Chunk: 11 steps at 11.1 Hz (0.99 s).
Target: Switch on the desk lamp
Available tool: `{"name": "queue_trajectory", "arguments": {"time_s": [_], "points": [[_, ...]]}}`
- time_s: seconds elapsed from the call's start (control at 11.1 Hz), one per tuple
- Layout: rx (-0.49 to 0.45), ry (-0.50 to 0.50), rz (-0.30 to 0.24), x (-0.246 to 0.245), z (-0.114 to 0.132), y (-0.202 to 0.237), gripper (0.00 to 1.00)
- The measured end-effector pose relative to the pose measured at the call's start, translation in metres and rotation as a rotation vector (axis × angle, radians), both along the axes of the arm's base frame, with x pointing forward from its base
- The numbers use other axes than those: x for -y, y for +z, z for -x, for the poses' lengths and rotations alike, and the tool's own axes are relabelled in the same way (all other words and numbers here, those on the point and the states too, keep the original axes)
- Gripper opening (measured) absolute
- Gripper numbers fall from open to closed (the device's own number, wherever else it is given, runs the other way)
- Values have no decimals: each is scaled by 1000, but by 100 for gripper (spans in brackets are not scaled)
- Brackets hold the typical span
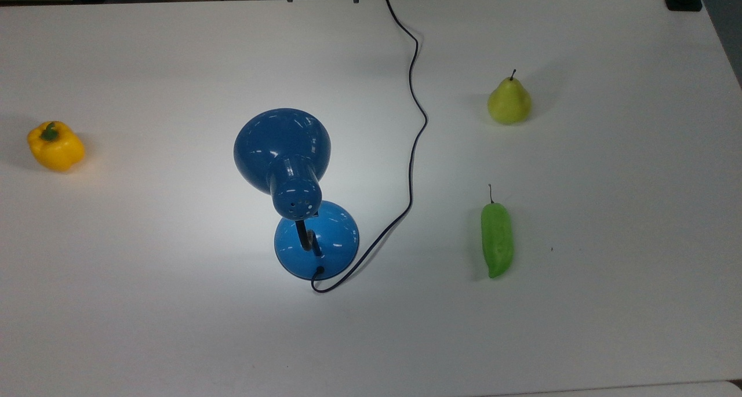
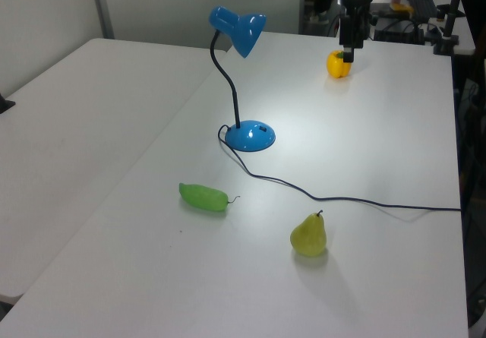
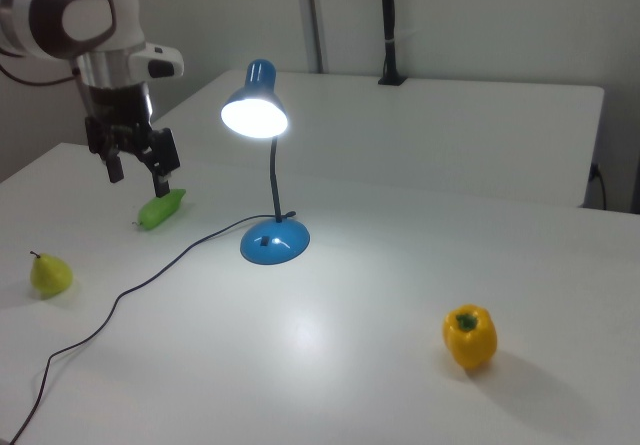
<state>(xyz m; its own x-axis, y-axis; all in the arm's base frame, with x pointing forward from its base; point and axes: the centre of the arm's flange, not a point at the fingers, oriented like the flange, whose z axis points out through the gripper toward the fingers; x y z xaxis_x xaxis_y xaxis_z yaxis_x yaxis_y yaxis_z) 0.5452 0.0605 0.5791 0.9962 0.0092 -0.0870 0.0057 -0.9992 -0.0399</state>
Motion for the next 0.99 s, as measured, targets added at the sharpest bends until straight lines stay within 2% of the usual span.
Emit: {"name": "queue_trajectory", "arguments": {"time_s": [0.27, 0.45, 0.63, 0.72, 0.99], "points": [[62, -81, -3, 0, 0, 42, 100], [90, -90, -7, -1, -2, 48, 100], [162, -83, -19, -9, -11, 45, 100], [185, -78, -23, -12, -14, 43, 100], [214, 59, -21, 2, -18, 41, 100]]}}
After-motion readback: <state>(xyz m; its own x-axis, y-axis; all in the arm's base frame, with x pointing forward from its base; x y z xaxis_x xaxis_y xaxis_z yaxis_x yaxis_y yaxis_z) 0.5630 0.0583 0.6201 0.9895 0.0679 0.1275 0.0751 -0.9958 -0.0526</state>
